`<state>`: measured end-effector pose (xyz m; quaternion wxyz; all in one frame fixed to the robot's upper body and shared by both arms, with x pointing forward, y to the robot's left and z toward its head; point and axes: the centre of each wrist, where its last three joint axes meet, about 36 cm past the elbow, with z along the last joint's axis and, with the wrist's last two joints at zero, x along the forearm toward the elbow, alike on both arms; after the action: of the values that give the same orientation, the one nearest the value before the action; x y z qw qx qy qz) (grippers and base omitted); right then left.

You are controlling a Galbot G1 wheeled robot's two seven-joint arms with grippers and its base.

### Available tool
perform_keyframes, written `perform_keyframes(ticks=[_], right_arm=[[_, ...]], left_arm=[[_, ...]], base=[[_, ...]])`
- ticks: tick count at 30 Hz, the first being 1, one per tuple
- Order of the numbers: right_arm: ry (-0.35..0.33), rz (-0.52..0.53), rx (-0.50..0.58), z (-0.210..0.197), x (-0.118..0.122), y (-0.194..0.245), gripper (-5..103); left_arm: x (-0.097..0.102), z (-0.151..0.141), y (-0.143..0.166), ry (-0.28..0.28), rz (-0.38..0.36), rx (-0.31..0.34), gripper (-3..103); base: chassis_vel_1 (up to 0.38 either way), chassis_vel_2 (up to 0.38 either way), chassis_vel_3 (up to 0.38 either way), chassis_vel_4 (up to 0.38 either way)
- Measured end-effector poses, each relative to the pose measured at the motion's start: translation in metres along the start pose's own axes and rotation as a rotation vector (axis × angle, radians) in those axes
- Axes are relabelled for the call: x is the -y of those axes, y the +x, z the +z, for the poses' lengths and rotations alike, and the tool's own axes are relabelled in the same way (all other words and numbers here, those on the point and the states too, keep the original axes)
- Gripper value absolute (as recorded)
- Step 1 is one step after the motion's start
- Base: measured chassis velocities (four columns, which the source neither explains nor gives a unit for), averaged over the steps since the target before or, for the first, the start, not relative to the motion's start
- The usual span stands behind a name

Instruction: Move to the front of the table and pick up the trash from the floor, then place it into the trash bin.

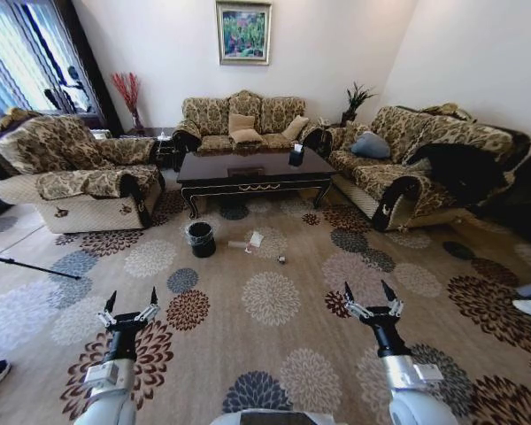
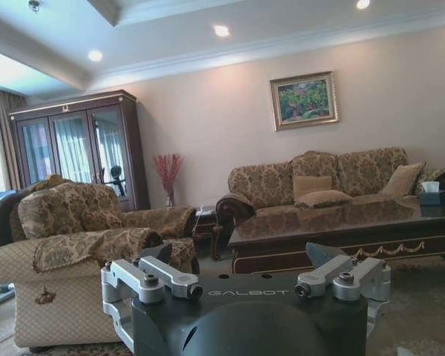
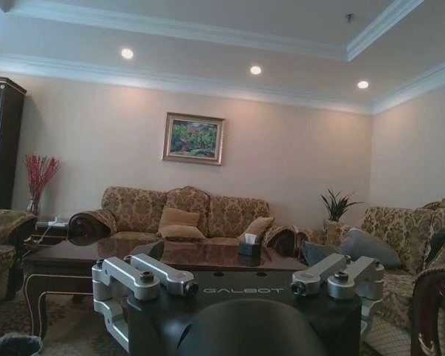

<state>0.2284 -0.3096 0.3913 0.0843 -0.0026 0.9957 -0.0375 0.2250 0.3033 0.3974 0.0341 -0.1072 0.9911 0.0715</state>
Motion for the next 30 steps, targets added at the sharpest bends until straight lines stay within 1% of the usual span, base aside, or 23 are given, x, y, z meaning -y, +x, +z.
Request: perform_keyframes(ticks=[14, 20, 30], right_arm=[[-0.007, 0.005, 0.004, 0.0005, -0.001, -0.0006, 100], [-0.008, 0.007, 0.009, -0.0009, -0.0015, 0.0008, 100], [-0.007, 0.013, 0.009, -0.0006, -0.0029, 0.0026, 100]], left_arm=[[0.0001, 0.0025, 0.0046, -0.002, -0.003, -0.013, 100], [0.0002, 0.0036, 0.0053, -0.001, -0.002, 0.003, 100], [-0.0014, 0.0065, 0.0072, -0.006, -0.004, -0.007, 100]], base=[[0.0, 0.0, 0.0, 0.0], [0.0, 0.0, 0.0, 0.0], [0.0, 0.0, 0.0, 0.0]])
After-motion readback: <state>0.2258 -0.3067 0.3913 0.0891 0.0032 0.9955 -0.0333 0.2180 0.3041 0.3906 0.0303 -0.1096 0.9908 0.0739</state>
